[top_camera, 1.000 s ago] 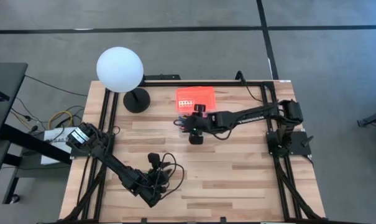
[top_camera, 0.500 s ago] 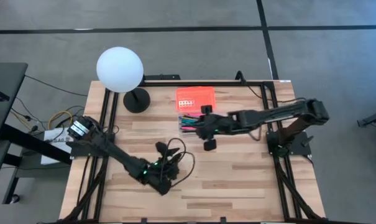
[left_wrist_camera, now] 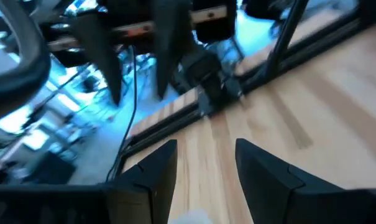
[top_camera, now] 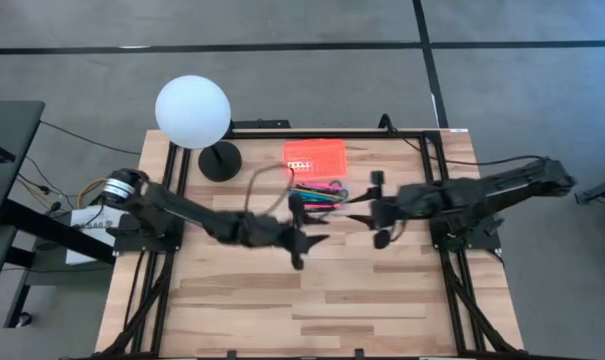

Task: Pick & place school supplies into a supply box
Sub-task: Return to Home Position

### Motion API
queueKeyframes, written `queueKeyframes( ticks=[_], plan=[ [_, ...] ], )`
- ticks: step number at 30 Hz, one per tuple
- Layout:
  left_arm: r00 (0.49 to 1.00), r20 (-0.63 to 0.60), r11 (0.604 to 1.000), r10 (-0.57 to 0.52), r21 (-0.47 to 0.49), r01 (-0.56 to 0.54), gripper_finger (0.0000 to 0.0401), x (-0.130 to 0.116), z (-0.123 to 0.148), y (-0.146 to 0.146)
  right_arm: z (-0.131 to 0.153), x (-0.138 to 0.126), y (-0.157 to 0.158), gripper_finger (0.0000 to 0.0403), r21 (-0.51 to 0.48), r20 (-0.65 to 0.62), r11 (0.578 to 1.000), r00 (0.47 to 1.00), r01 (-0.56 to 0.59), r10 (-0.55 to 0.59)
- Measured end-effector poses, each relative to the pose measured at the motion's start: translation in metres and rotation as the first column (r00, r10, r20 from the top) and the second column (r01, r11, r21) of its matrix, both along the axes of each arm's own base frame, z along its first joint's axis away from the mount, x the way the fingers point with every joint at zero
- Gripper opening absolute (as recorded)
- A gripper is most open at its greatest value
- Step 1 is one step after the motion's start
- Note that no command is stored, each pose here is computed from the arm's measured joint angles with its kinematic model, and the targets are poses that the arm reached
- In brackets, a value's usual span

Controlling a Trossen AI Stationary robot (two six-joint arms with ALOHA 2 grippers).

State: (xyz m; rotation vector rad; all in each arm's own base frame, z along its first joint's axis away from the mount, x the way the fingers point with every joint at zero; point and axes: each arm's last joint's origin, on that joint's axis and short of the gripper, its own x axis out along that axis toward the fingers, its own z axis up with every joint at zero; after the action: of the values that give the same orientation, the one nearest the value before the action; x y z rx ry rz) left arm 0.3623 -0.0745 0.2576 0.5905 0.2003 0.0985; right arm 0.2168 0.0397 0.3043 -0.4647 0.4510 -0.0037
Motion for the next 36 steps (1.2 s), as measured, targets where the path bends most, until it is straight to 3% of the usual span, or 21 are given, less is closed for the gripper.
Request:
queueKeyframes(
  ticks=[4,9,12,16,24,32,36],
  plan=[
    [0.996,-0.013,0.993,-0.084,-0.08,0.083,0.0157,-0.019,0.029,0.02,-0.001,-0.03,-0.001,0.0149,0.059,0.112,0.995,0.991,-0.078,0.071],
    [0.988,-0.126,0.989,-0.092,-0.123,0.077,0.0157,-0.052,0.048,0.026,-0.009,-0.056,-0.002,0.0145,0.077,0.21,0.989,0.972,-0.124,0.105],
    [0.985,-0.132,0.987,-0.109,-0.136,0.091,0.0157,-0.076,0.052,0.024,-0.015,-0.068,-0.004,0.0142,0.084,0.256,0.988,0.961,-0.131,0.106],
    [0.995,-0.022,0.986,-0.098,-0.141,0.094,0.0157,-0.117,0.045,0.027,-0.018,-0.08,-0.006,0.0141,0.092,0.325,0.984,0.939,-0.15,0.113],
    [0.975,0.224,0.981,0.005,-0.188,0.038,0.0157,-0.195,0.003,0.046,-0.034,-0.094,-0.007,0.0137,0.09,0.354,0.98,0.925,-0.179,0.136],
    [0.938,0.346,0.973,0.014,-0.221,0.067,0.0157,-0.237,-0.016,0.056,-0.056,-0.108,-0.017,0.0132,0.083,0.451,0.985,0.887,-0.152,0.099],
    [0.924,0.382,0.973,-0.003,-0.212,0.091,0.0157,-0.249,-0.017,0.058,-0.054,-0.12,-0.025,0.0132,0.105,0.497,0.966,0.854,-0.236,0.155]
  ],
)
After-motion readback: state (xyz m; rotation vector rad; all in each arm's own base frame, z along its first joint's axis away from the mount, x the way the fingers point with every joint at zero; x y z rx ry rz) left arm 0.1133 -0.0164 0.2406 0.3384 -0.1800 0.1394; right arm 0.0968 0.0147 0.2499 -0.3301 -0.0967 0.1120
